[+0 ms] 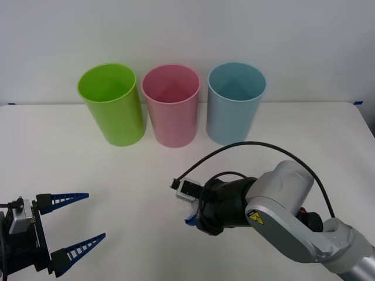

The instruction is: Put cans in the blue bin and PET bottles in the pink bin and trash in the green bin.

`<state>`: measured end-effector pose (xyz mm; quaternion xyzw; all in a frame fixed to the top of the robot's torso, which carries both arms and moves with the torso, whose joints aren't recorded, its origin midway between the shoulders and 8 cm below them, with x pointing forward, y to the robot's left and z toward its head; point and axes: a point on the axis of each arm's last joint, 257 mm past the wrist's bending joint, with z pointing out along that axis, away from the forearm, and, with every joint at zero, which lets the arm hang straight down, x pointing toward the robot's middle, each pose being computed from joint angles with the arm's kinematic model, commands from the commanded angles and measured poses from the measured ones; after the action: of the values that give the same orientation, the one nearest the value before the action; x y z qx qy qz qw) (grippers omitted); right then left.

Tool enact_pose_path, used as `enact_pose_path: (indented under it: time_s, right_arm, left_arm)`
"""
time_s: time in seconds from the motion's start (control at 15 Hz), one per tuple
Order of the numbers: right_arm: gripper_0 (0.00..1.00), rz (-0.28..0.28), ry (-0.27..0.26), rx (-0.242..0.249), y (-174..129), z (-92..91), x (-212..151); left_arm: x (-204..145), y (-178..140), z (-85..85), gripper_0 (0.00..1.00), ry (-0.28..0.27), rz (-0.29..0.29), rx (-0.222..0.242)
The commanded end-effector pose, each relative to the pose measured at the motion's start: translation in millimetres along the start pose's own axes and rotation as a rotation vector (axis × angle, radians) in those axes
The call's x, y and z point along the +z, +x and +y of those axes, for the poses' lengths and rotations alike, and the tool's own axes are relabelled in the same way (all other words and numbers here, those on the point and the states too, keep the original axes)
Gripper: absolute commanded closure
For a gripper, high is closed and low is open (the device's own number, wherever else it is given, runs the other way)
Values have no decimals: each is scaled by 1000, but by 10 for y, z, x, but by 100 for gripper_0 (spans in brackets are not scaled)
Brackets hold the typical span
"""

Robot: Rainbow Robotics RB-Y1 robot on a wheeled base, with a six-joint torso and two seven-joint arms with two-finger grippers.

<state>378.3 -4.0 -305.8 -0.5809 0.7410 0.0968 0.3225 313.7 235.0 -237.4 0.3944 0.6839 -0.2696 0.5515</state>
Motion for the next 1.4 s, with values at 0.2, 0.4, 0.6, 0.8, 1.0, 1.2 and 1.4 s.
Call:
enact_pose_path:
  time_s: [0.2,0.4,0.6,0.8,1.0,1.2,1.4]
  right_arm:
    - [100,-211,-97,61,-280,-34,-513]
    - [100,-372,-133,90,-646,-150,-818]
    - [100,-489,-106,122,-950,-338,-1150]
    - [100,-609,-72,162,-1263,-612,-1493]
    - [100,-652,-43,193,-1607,-779,-1615]
    - [100,-672,-23,211,-1970,-795,-1585]
    - [100,-677,6,225,-2316,-840,-1604]
  left_arm:
    - [0,0,0,0,0,0,0]
    - [0,0,0,0,0,0,0]
    - [0,0,0,0,0,0,0]
    - [0,0,0,0,0,0,0]
    - [0,0,0,0,0,0,0]
    - [0,0,0,0,0,0,0]
    - [0,0,0,0,0,0,0]
